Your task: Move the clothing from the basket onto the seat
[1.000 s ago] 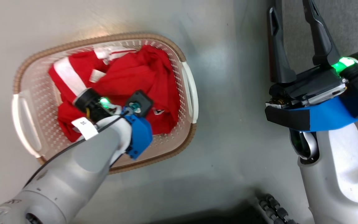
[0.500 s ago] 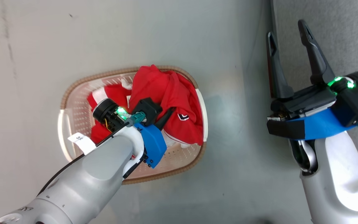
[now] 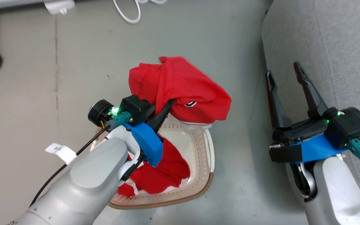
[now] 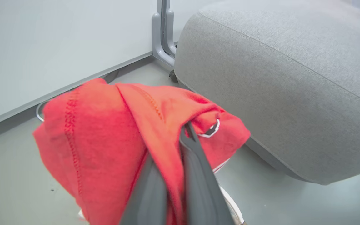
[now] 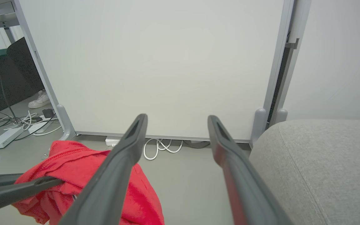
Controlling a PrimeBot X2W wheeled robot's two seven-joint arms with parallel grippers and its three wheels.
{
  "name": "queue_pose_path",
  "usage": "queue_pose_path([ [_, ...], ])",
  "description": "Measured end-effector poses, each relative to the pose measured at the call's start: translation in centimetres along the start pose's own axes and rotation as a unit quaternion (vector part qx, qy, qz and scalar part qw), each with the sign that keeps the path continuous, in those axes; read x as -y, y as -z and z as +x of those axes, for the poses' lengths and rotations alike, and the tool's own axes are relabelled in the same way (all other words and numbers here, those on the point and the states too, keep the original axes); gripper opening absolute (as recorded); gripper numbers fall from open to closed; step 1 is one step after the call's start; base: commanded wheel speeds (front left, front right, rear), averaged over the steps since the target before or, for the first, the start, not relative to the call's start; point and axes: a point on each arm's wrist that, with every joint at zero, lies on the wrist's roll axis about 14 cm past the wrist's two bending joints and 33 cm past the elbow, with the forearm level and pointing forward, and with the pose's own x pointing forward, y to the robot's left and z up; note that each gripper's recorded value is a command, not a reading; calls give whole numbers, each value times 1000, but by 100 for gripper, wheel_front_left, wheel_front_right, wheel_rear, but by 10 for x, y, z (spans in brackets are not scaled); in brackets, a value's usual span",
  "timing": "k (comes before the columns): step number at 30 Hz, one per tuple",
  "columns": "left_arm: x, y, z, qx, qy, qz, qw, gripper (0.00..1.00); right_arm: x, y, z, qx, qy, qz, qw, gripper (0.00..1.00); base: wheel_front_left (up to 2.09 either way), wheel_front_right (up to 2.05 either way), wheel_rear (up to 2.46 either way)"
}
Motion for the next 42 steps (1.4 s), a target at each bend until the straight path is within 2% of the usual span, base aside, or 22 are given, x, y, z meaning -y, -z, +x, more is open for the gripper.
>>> queue_pose_path([
  [9, 18, -68, -31, 86, -12, 47, 995, 0, -7, -39, -27, 30, 1, -6, 1000, 100, 0, 0, 0],
  [20, 46, -127, -67, 160, -10, 104, 982, 0, -13, -64, -61, 49, 7, -7, 999, 100, 0, 0, 0],
  [35, 57, -147, -88, 187, -11, 130, 974, 0, -16, -77, -73, 67, 9, -5, 998, 100, 0, 0, 0],
  [42, 56, -144, -89, 183, -13, 130, 974, 0, -34, -90, -66, 85, -22, -13, 996, 100, 0, 0, 0],
])
